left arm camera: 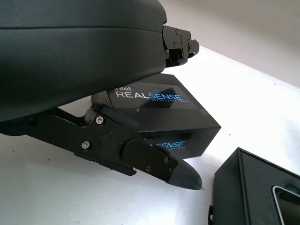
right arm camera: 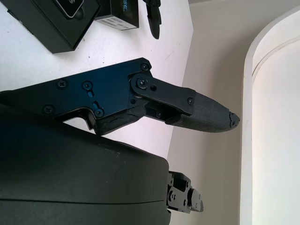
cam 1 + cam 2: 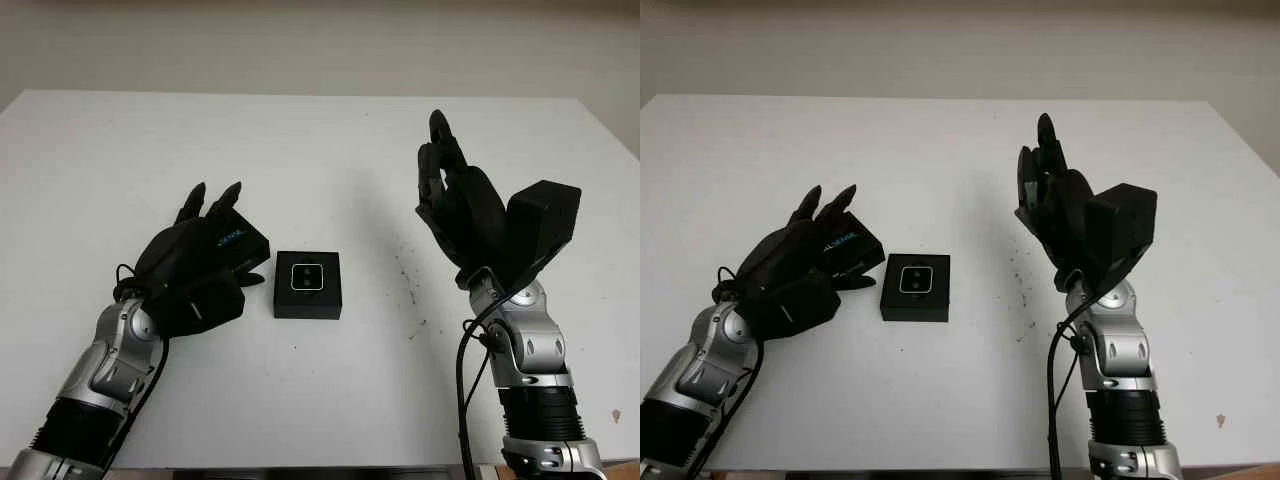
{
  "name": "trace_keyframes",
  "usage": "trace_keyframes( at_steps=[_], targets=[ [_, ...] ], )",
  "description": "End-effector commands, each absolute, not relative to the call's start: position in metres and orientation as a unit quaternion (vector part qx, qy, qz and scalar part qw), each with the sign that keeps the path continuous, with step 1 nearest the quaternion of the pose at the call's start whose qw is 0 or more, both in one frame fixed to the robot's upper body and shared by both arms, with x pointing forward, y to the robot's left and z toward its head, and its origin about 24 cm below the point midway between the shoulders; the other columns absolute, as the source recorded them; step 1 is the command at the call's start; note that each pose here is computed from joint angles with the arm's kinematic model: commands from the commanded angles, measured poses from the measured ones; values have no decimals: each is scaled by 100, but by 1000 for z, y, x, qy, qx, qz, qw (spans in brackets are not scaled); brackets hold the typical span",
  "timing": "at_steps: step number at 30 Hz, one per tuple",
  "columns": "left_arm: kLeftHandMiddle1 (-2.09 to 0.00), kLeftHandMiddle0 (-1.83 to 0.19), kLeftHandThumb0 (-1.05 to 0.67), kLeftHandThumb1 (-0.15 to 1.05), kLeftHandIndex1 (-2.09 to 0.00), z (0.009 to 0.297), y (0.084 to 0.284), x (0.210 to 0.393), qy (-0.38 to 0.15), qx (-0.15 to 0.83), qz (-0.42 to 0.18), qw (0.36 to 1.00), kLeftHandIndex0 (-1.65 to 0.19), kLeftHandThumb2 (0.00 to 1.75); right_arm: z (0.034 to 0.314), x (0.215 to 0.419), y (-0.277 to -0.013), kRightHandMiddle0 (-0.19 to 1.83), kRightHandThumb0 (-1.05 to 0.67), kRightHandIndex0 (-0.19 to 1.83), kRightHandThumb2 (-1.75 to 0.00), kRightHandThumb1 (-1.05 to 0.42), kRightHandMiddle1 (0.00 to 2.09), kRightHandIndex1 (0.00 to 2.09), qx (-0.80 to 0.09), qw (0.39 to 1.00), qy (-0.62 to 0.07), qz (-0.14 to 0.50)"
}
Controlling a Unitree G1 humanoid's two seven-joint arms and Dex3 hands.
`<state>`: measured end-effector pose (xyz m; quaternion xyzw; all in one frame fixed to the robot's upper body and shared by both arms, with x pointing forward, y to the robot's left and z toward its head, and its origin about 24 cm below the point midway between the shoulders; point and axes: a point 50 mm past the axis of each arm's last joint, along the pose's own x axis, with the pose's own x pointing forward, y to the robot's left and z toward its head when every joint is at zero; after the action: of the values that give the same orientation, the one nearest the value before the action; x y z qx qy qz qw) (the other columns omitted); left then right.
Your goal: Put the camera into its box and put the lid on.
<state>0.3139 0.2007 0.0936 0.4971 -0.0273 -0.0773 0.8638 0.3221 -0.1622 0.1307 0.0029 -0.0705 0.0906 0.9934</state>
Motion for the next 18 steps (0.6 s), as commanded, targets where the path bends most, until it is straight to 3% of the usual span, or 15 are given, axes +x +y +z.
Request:
trace_keyframes(
  at_steps=[1,7,10,11,14,15,16,18],
  targets=[
    [-7,1,-55,89,-8,93,199,317,-23,493,-83,866,-2,5,134,321,-162,-19,-68,-19,-72,-105,0,0,1,993,-80,90],
    [-10,-12,-44,89,-12,90,201,319,-17,505,-94,858,-16,5,133,321,-162,-19,-68,-19,-72,-105,0,0,5,993,-80,87],
    [-18,-31,-32,91,-16,89,202,320,-24,514,-100,852,-29,6,133,321,-162,-19,-67,-19,-71,-105,0,0,3,993,-79,87],
    [-24,-38,-28,93,-18,89,203,321,-23,517,-104,849,-34,6,133,320,-162,-19,-67,-19,-72,-105,0,0,2,993,-79,87],
    [-83,-33,-17,97,-20,88,204,321,-21,524,-113,844,-52,6,133,320,-163,-19,-67,-19,-72,-105,0,0,4,993,-79,86],
    [-92,-36,-13,98,-24,88,204,321,-22,527,-115,842,-58,6,133,319,-163,-19,-67,-19,-72,-105,0,0,4,993,-80,86],
    [-99,-37,-11,99,-35,88,204,321,-26,531,-116,839,-60,6,133,319,-163,-19,-67,-19,-72,-105,0,0,3,993,-81,85],
    [-112,-38,-8,100,-88,88,204,321,-30,541,-120,832,-49,5,133,319,-163,-19,-67,-19,-72,-105,0,0,3,993,-81,85]
  ],
)
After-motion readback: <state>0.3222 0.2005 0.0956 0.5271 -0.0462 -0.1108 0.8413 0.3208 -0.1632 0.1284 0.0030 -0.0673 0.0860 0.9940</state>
